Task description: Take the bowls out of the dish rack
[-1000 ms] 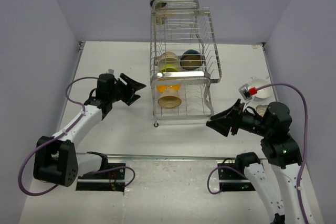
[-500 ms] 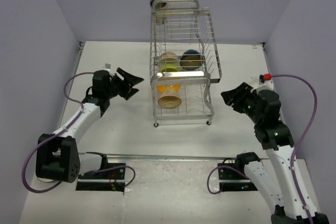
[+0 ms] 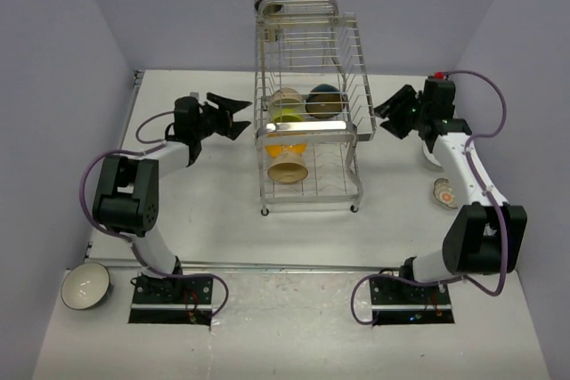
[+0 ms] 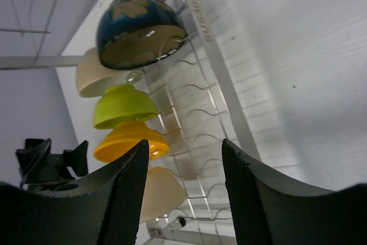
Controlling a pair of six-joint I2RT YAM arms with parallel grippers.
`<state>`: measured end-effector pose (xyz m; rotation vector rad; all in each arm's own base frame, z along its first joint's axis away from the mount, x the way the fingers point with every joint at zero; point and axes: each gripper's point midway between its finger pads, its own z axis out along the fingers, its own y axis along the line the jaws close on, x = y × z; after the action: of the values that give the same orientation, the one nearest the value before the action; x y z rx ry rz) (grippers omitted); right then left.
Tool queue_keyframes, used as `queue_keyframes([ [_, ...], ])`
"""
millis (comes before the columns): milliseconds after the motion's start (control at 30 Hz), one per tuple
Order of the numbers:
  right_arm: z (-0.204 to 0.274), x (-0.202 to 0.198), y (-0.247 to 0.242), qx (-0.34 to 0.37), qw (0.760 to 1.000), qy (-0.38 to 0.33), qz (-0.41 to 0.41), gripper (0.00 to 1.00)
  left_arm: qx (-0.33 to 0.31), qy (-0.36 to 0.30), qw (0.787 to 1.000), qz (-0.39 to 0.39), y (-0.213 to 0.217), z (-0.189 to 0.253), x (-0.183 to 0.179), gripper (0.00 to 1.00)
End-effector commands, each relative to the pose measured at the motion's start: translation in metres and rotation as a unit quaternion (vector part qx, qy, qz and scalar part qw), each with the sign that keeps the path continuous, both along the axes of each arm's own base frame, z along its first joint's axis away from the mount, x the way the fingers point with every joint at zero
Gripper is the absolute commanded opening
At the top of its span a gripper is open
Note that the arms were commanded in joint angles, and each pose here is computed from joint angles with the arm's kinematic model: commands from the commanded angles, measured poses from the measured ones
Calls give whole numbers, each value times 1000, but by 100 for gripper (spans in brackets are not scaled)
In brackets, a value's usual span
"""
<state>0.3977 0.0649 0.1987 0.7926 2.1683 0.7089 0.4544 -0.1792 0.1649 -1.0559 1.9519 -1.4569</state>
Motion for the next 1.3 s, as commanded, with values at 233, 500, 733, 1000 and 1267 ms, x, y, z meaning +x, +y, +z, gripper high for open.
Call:
queue_keyframes([
  [233,115,64,63,213,970,-29,112,55,-137,-86,985,59,5,133,69,68],
  [500,115,81,93,363,926,-52,88,55,-160,-51,983,81,2,130,84,68],
  [733,108,93,123,409,901,-78,122,54,-147,-42,986,70,-2,117,81,68],
  [1000,62,92,116,378,923,-54,36,54,-129,-34,989,58,-5,107,71,68],
  [1267,24,92,103,355,934,-40,-9,54,-114,-19,992,49,-7,94,70,68],
])
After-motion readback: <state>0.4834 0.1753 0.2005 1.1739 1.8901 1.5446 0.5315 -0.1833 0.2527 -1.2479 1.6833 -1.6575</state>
